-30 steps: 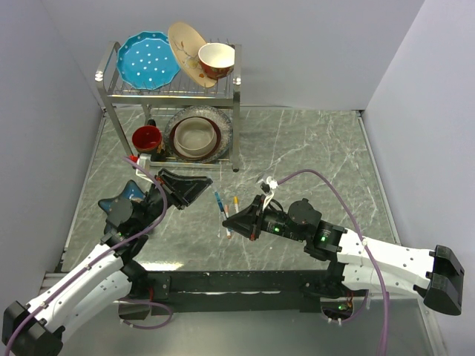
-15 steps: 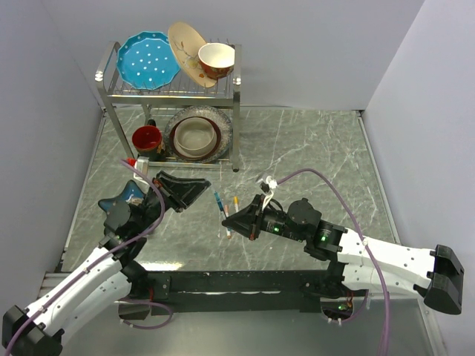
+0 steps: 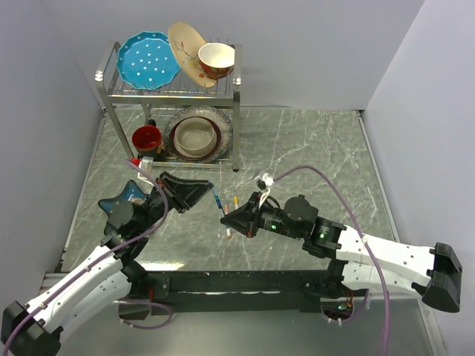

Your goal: Insert the pens into the pen caps

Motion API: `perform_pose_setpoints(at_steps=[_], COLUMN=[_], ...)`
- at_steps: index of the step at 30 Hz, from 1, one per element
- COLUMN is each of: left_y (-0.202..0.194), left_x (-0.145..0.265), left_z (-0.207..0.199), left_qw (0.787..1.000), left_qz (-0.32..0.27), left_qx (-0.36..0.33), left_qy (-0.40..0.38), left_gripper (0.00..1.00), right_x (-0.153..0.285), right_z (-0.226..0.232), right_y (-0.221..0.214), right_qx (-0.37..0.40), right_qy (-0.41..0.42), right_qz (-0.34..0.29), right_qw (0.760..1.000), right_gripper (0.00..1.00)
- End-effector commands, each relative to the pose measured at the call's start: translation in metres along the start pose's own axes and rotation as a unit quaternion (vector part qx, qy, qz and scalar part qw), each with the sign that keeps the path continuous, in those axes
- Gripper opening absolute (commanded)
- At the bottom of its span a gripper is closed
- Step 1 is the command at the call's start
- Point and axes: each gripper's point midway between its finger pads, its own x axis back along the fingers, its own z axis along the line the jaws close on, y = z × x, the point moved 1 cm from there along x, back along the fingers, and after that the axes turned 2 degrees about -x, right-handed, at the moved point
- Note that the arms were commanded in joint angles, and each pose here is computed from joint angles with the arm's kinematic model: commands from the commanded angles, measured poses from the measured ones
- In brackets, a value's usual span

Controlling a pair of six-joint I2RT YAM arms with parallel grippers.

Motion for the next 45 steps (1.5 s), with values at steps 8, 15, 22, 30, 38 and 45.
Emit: perform_pose_setpoints(at_steps=[8, 15, 22, 30, 38, 45], left_y=[0.013, 0.023, 0.03, 0.016, -0.046, -0.077], left_x=[-0.001, -0.011, -0.02, -0.026, -0.007, 0.002], left_z=[-0.03, -0.045, -0.054, -0.05, -0.042, -0.015], left_qw=[0.998, 0.995, 0.993, 0.992, 0.99, 0.989], left_qz=[0.004, 0.005, 0.005, 0.042, 0.085, 0.115], left_qx=[-0.045, -0.075, -0.093, -0.088, 0.047, 0.074], left_qy=[-0.034, -0.058, -0.077, -0.086, -0.1, -0.052], left_gripper=[0.62, 0.72, 0.73, 0.39, 0.01, 0.01], right_x=[0.011, 0.019, 0.019, 0.017, 0.019, 0.027], right_z=[0.027, 0.027, 0.028, 0.026, 0.031, 0.032], right_y=[0.04, 0.031, 0.025, 0.025, 0.086, 0.15], right_qx=[0.017, 0.011, 0.011, 0.012, 0.044, 0.063], right_qy=[0.045, 0.051, 0.055, 0.05, 0.022, -0.016], right_qz=[-0.066, -0.061, -0.047, -0.046, -0.152, -0.242], right_qw=[0.997, 0.997, 0.997, 0.998, 0.987, 0.968], right_gripper=[0.0, 0.0, 0.0, 0.0, 0.0, 0.0])
